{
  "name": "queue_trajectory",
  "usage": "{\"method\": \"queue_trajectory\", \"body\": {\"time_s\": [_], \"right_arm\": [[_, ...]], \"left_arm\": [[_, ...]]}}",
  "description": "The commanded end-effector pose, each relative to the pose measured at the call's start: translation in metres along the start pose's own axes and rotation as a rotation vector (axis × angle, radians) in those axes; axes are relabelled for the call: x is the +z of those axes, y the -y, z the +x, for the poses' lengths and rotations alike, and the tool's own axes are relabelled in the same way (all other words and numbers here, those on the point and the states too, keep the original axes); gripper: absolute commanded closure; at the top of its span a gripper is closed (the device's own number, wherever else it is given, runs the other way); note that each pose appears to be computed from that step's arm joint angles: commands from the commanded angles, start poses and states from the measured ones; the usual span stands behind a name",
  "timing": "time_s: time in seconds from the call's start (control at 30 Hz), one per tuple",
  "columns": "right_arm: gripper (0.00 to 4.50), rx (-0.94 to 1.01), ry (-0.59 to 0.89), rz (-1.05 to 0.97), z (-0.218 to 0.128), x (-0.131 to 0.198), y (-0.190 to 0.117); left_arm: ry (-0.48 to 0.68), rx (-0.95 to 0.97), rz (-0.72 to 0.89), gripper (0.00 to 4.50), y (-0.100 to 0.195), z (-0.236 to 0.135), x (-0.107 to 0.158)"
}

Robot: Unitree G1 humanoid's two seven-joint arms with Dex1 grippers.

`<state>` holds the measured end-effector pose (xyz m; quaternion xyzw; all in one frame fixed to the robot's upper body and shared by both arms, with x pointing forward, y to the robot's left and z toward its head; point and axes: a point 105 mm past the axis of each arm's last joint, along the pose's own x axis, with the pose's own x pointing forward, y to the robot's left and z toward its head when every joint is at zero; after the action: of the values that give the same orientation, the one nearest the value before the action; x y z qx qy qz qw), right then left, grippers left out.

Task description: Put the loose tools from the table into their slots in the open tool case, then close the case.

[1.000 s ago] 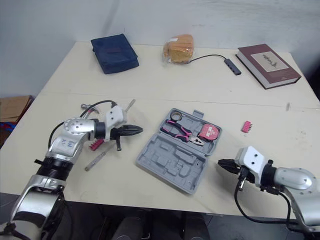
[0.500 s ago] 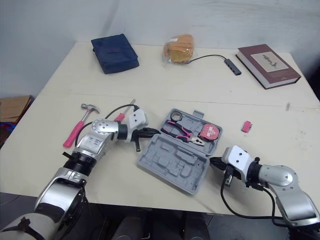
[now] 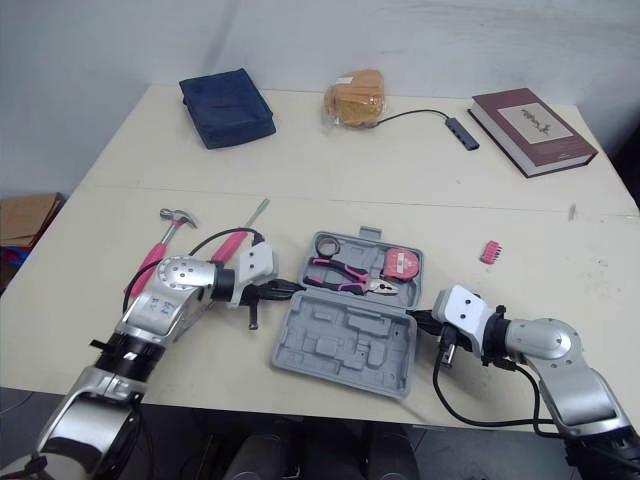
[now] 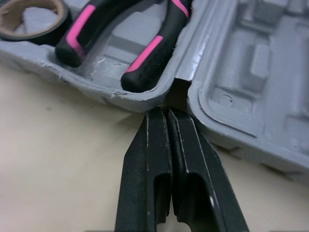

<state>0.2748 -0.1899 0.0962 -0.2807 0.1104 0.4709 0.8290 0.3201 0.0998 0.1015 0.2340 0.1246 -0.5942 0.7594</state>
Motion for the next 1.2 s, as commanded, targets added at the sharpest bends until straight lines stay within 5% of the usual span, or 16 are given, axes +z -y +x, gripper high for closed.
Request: {"method": "queue_trajectory", "body": {"time_s": [0.03,0.5,0.77,0.9,1.07,1.2], "right_arm": [[4.5,0.06,0.038,-0.078,0.003,0.012,0.001],[4.5,0.111,0.036,-0.091,0.008,0.007,0.005],[4.5,0.042,0.002,-0.083,-0.02,0.0,0.019],[4.5,-0.048,-0.007,-0.062,-0.052,-0.003,0.032],[2.59,-0.19,-0.008,0.024,-0.119,-0.004,0.046],[0.47,-0.336,-0.113,0.012,-0.163,-0.023,0.057]], "left_arm": [[0.005,-0.054,0.002,4.45,0.024,-0.002,0.003],[-0.018,0.05,-0.038,4.45,0.016,-0.011,-0.007],[-0.054,0.061,0.002,4.45,0.004,-0.037,-0.002],[0.079,0.047,0.0,4.45,0.005,-0.069,0.025],[0.202,0.172,0.004,2.76,-0.002,-0.139,0.031],[0.151,0.496,-0.132,0.83,-0.022,-0.21,-0.015]]}}
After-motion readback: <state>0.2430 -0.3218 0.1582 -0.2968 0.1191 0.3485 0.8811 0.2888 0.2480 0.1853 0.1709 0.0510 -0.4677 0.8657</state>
